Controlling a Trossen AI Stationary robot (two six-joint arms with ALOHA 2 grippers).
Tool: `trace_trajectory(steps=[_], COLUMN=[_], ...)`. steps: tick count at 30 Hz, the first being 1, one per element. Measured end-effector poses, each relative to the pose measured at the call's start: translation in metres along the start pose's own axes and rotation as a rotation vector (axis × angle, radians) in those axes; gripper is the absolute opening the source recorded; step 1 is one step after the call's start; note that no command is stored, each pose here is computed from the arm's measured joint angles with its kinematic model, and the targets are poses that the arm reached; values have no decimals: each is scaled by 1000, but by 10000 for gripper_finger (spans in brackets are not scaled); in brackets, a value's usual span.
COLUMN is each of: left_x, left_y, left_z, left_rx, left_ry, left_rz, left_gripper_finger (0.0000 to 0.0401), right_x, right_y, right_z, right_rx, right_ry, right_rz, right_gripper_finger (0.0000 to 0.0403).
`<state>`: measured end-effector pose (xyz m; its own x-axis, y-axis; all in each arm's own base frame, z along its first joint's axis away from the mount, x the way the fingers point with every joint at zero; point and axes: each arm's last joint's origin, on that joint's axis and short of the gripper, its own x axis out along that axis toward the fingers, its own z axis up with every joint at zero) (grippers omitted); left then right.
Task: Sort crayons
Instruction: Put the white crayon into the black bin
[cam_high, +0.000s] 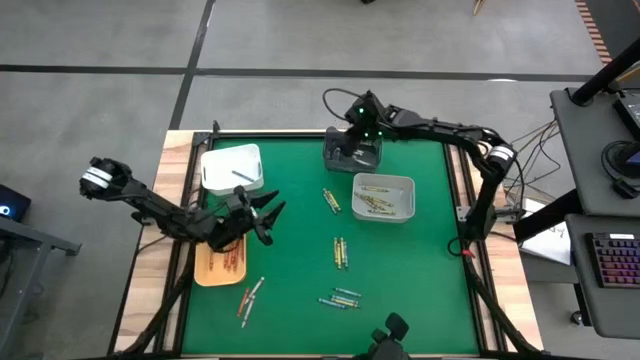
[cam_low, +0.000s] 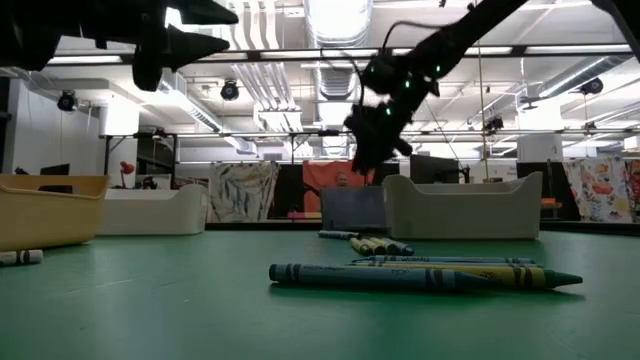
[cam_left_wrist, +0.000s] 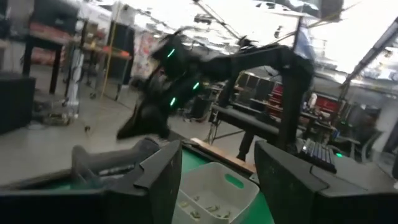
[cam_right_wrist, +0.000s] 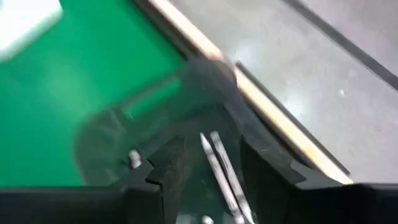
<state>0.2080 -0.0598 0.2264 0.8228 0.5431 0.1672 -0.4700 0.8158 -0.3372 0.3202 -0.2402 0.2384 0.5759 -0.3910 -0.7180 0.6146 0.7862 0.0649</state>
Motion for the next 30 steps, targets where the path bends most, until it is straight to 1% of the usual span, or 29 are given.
trace_trajectory(steps=[2, 5, 9, 11, 14, 17, 19, 22, 25, 27, 30], left_x=[2, 2, -3, -5, -10, -15, -18, -20, -17, -16, -16], left_y=[-3, -6, -11, -16, -30, -51, -68, -92, -109, -115, -120], left_z=[-2, -6, -16, -16, -12, -3, 2, 9, 12, 13, 15], left_rx=[-17, 8, 97, 76, 10, -44, -28, 13, 63, 93, 111], left_ry=[4, 28, 106, 125, 148, 190, 239, 338, 470, 616, 858], left_rz=[3, -8, -29, -44, -86, -136, -169, -184, -139, -112, -19], left_gripper_finger=[184, 184, 185, 184, 183, 175, 169, 162, 158, 157, 157], right_x=[-15, -40, -70, -83, -96, -109, -118, -126, -127, -128, -128], right_y=[8, 33, 77, 97, 122, 143, 155, 174, 191, 199, 210], right_z=[11, 22, 22, 18, 6, -11, -23, -45, -69, -82, -101], right_rx=[13, -24, -95, -127, -111, -86, -103, -152, -210, -248, -289], right_ry=[-56, -126, -178, -194, -147, -39, 21, 113, 169, 180, 213], right_rz=[16, 68, 158, 205, 265, 301, 320, 326, 277, 263, 270], right_gripper_finger=[152, 154, 146, 141, 132, 126, 124, 123, 125, 124, 121])
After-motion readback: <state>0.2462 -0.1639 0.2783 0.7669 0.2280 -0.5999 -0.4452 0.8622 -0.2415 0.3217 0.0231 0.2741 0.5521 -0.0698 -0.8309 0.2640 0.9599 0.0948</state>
